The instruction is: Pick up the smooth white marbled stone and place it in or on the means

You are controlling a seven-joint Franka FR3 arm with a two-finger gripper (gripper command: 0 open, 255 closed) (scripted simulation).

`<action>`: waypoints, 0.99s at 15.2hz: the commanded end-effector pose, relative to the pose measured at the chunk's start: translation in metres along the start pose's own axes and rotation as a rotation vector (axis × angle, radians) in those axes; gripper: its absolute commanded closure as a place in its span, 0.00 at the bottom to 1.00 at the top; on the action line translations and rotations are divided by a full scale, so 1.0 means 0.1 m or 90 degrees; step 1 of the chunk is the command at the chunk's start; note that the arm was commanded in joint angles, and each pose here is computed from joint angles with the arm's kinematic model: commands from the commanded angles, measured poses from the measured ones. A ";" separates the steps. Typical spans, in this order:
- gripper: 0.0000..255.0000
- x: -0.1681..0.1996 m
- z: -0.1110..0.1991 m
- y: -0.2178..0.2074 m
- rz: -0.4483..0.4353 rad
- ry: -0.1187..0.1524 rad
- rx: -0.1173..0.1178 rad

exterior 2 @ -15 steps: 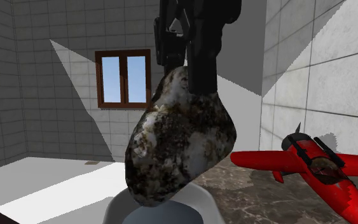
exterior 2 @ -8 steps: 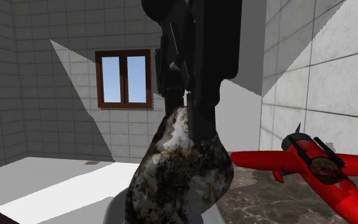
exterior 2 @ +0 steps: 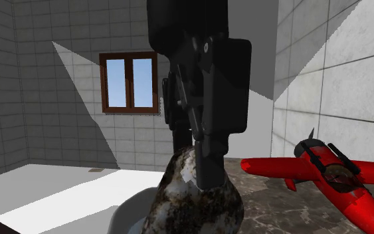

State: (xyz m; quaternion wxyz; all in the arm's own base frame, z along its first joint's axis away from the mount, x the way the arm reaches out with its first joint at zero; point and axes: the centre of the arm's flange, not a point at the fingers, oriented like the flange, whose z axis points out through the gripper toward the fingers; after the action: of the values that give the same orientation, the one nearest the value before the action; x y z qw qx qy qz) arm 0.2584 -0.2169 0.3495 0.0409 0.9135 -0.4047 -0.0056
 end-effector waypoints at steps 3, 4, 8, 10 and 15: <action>1.00 0.00 0.00 0.00 0.000 0.001 0.000; 1.00 0.00 0.00 0.00 0.000 0.001 0.000; 0.00 0.00 0.00 0.00 0.000 0.001 0.000; 0.00 0.00 0.00 0.00 0.000 0.001 0.000; 0.00 0.00 -0.50 0.00 0.000 0.001 0.000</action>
State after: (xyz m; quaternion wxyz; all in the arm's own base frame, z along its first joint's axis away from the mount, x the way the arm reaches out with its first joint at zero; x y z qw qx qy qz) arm 0.2594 -0.2161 0.3860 0.0412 0.9135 -0.4048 -0.0039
